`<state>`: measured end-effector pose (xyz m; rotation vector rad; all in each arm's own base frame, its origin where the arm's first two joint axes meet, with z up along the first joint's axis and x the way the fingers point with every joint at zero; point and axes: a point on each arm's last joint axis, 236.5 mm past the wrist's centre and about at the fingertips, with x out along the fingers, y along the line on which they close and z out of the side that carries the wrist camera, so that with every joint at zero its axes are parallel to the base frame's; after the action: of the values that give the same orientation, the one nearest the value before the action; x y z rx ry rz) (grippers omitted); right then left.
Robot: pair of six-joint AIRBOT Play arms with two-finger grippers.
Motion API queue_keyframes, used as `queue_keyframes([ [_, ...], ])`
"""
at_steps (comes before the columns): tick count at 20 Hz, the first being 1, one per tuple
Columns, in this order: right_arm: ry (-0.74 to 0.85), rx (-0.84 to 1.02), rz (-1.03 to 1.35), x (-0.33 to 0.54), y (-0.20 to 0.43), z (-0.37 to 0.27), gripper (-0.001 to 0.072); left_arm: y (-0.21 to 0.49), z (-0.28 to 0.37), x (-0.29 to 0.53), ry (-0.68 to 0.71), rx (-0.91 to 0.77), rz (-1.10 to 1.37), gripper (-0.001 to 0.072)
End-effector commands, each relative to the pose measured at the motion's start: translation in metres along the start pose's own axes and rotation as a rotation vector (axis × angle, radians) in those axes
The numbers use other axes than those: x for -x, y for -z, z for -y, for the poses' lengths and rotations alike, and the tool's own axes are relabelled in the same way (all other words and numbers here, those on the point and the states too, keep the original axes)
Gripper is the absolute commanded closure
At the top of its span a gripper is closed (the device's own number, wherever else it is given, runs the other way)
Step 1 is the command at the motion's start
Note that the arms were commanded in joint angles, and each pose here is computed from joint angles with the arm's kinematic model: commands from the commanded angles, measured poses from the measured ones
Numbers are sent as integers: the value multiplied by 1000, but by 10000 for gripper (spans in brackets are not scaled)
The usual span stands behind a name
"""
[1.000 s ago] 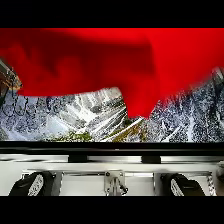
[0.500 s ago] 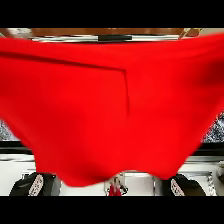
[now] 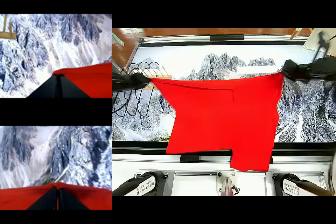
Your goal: Fold the shirts.
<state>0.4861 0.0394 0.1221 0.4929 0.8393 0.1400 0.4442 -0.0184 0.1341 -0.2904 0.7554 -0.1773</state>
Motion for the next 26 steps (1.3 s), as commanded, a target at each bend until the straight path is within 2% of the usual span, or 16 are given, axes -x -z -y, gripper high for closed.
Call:
queue_keyframes([
  [1,-33,-157,35,-86,0,32,658,20,-37,-102,-48,138,-55,675],
  [2,-18,-166,37,-98,2,42,658,25,-48,-121,-62,193,-71,675],
  [5,17,-140,29,-122,10,61,657,35,-59,-165,-63,208,-117,675],
  [10,35,-139,-36,-144,32,76,658,29,-62,-195,-43,249,-110,674],
  [13,16,-126,-113,-136,47,67,658,42,-58,-189,-26,243,-174,674],
  [19,65,5,-461,-68,115,58,657,135,-24,-131,158,46,-639,676],
  [23,243,3,-603,-46,146,98,658,158,-37,-109,117,23,-773,677],
  [26,245,-10,-599,-50,149,100,658,157,-42,-106,112,41,-771,677],
])
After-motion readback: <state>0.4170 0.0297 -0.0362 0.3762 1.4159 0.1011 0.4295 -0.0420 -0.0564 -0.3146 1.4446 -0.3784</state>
